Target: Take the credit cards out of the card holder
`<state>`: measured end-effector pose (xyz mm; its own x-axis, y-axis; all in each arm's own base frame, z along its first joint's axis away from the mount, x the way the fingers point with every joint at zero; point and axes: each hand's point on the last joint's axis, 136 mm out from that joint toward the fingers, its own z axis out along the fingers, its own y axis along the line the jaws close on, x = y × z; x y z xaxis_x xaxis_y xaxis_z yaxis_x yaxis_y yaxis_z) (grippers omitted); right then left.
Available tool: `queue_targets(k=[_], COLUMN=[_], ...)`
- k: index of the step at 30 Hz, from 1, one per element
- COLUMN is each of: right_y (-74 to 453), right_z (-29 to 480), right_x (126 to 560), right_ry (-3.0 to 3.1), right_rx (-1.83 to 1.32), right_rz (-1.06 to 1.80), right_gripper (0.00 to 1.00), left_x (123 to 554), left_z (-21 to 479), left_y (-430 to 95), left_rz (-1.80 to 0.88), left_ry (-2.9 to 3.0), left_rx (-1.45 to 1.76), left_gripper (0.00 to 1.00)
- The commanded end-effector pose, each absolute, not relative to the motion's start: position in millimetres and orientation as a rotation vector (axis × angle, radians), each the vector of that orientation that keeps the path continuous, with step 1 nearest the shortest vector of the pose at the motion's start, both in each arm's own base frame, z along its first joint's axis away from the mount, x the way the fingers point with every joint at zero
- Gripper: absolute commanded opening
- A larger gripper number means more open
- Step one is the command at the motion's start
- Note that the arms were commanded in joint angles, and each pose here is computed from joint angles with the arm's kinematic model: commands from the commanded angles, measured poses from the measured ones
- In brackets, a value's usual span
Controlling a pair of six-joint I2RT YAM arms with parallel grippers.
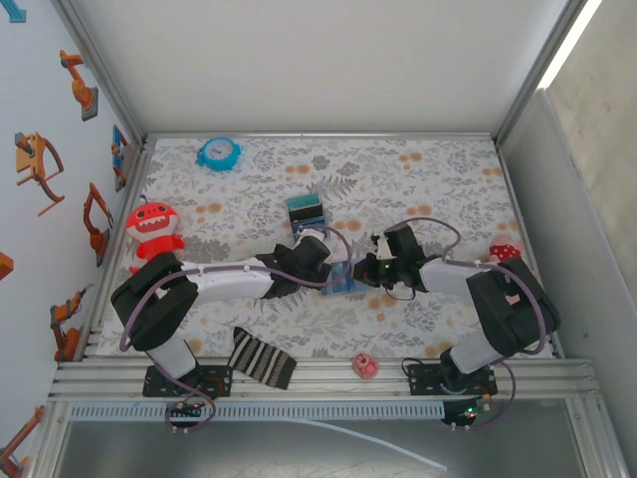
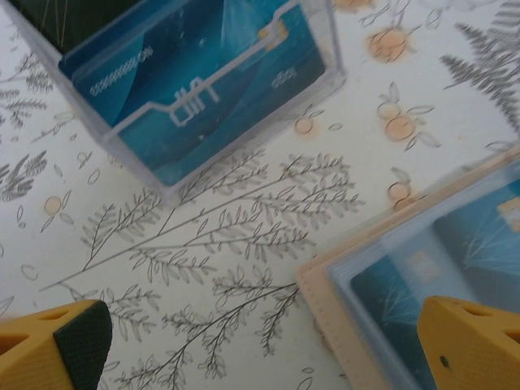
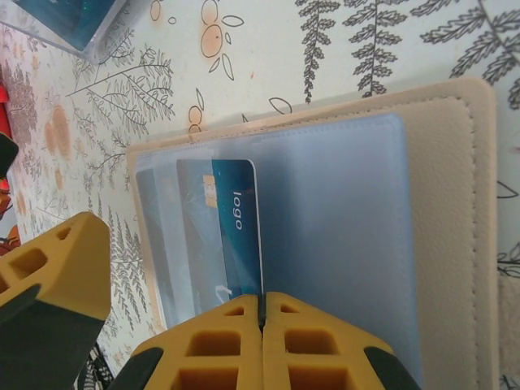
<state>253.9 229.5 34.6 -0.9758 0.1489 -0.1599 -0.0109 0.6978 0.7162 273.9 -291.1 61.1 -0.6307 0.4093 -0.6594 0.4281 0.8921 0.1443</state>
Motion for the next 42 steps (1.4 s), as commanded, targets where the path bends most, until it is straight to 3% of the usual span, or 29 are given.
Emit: queue_targets(k=[1,13,21,28,31,37,42], right_y=[228.7,240.5,256.5,255.5,252.9,233.9,204.1], right_z=[46.2,56.6,60.8,48.5,40.6,37.1,51.3], right_x=[260.3,262.7,266.9,267.3,265.4,264.3,264.9], right_ry=[2.672,2.603,2.519,2.539,2.571,2.634,2.68], right_rx=[0.095,0.106,0.107,0.127,0.135,0.083,-0.014], right_rz=[1.129,1.264,1.439,1.423,1.392,1.172,0.863], right_gripper=[0.0,0.0,0.12,0.15,0.15,0.0,0.0], left_x=[277.3,273.4,267.1,265.8,265.8,266.9,267.9], left_z=[64.8,31.1,21.7,22.7,23.1,32.7,42.1], left_y=[-314.2,-319.4,-311.1,-314.8,-314.8,-309.2,-306.2], left_rz=[-0.088,-0.042,-0.014,-0.049,-0.053,-0.04,-0.04], left_ry=[2.3,2.374,2.407,2.413,2.416,2.4,2.378], left_rx=[0.665,0.752,0.773,0.757,0.751,0.736,0.728], left_gripper=[0.97,0.97,0.97,0.97,0.97,0.97,0.97])
